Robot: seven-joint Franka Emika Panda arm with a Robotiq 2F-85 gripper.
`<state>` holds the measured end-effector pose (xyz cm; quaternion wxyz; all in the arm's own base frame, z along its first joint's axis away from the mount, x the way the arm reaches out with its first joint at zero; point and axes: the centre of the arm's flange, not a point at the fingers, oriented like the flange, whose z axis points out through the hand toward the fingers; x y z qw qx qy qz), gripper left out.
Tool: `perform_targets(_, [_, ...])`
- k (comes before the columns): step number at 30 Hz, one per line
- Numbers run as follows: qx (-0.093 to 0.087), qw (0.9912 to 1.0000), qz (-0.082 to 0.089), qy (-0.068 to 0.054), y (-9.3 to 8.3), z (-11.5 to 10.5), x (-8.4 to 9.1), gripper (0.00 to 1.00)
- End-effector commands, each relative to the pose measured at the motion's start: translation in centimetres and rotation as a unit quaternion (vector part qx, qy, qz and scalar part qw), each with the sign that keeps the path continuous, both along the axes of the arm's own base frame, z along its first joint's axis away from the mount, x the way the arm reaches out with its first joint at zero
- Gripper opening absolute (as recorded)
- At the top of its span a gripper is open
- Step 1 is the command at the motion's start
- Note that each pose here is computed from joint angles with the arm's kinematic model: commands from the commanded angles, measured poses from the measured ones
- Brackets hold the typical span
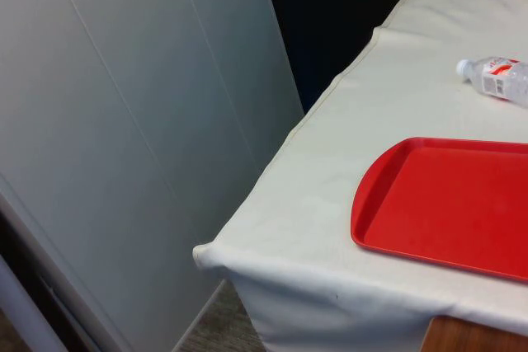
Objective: Place the bottle upright on the tray.
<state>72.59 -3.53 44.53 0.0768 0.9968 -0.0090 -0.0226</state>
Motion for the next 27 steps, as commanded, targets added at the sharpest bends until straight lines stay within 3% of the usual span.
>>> perform_targets(1, [-0.001,0.99997,0.000,-0.008,0.1,0.5,-0.8,1.00])
perform_targets(7, [0.003,0.99994,0.000,-0.011,0.4,-0.1,-0.6,1.00])
perform_targets(8, [0.001,1.00000,0.000,-0.001,0.3,-0.7,0.0,1.00])
perform_targets(9, [0.004,0.99993,0.000,-0.012,0.4,-0.3,-0.6,1.00])
perform_targets(10, [0.004,0.99990,0.000,-0.014,0.5,-0.3,-0.6,1.00])
perform_targets(15, [0.007,0.99983,-0.001,-0.017,0.8,-0.9,-0.5,1.00])
perform_targets(16, [0.004,0.99996,-0.001,-0.008,0.7,-1.5,0.2,1.00])
perform_targets(17, [0.008,0.99982,-0.001,-0.017,0.8,-1.0,-0.5,1.00])
perform_targets(23, [0.007,0.99971,-0.001,-0.023,0.9,-1.7,-0.5,1.00])
perform_targets(24, [0.006,0.99988,-0.001,-0.014,0.9,-2.3,0.3,1.00])
perform_targets(25, [0.007,0.99969,-0.001,-0.024,0.9,-1.9,-0.5,1.00])
perform_targets(27, [0.007,0.99967,-0.001,-0.025,0.9,-2.3,-0.5,1.00])
